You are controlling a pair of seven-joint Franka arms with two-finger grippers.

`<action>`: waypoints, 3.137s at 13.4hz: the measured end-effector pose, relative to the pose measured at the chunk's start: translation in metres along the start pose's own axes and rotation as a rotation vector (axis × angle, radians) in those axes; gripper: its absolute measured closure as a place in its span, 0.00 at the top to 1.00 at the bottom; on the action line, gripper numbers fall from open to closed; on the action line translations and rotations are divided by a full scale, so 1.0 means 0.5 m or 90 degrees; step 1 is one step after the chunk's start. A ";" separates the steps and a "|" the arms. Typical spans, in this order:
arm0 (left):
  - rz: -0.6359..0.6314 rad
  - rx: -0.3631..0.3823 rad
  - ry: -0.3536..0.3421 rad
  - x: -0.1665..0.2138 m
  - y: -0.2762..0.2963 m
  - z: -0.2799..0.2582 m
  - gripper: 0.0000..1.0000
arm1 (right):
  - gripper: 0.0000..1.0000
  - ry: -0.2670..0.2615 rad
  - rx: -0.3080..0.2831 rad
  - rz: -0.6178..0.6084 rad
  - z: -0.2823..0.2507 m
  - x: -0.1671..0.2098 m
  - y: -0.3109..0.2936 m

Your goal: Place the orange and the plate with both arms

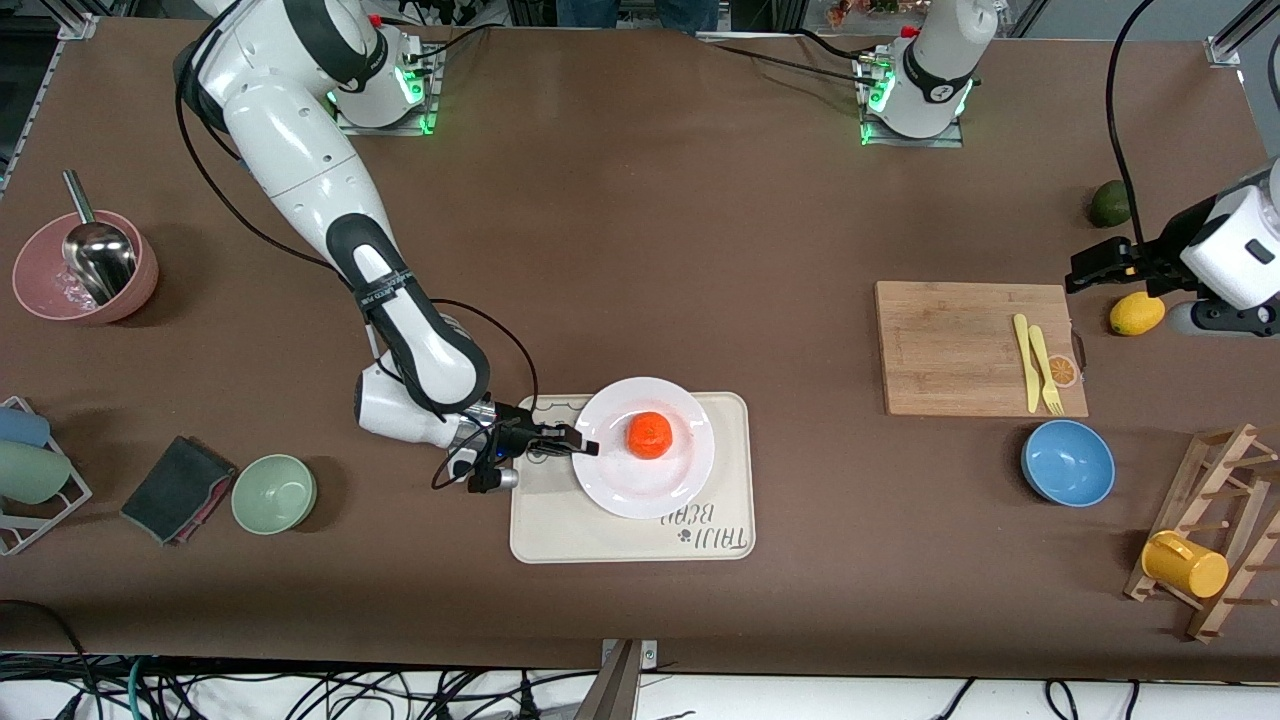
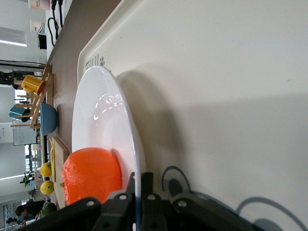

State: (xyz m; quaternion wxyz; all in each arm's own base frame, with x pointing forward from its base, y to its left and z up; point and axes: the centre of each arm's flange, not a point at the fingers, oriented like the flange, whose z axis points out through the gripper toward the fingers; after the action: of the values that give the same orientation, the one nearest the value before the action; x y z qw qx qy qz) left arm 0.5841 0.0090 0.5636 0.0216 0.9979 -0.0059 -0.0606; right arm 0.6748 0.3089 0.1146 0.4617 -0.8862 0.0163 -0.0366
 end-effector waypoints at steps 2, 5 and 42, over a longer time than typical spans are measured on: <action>-0.029 0.000 0.002 0.000 0.014 -0.005 1.00 | 0.09 -0.004 -0.010 -0.013 -0.001 0.002 -0.001; -0.031 0.002 -0.001 -0.002 0.043 -0.008 1.00 | 0.39 -0.023 -0.049 -0.071 -0.011 0.015 -0.023; 0.107 0.004 -0.020 -0.012 0.039 -0.020 1.00 | 1.00 -0.096 -0.636 -0.014 -1.031 -0.192 -0.455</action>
State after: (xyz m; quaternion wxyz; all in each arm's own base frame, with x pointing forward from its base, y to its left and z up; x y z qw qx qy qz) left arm 0.5792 -0.0097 0.5753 0.0230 0.9929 -0.0902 -0.0739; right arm 0.5368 0.0239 0.5905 -0.0191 -0.9991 -0.0108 0.0353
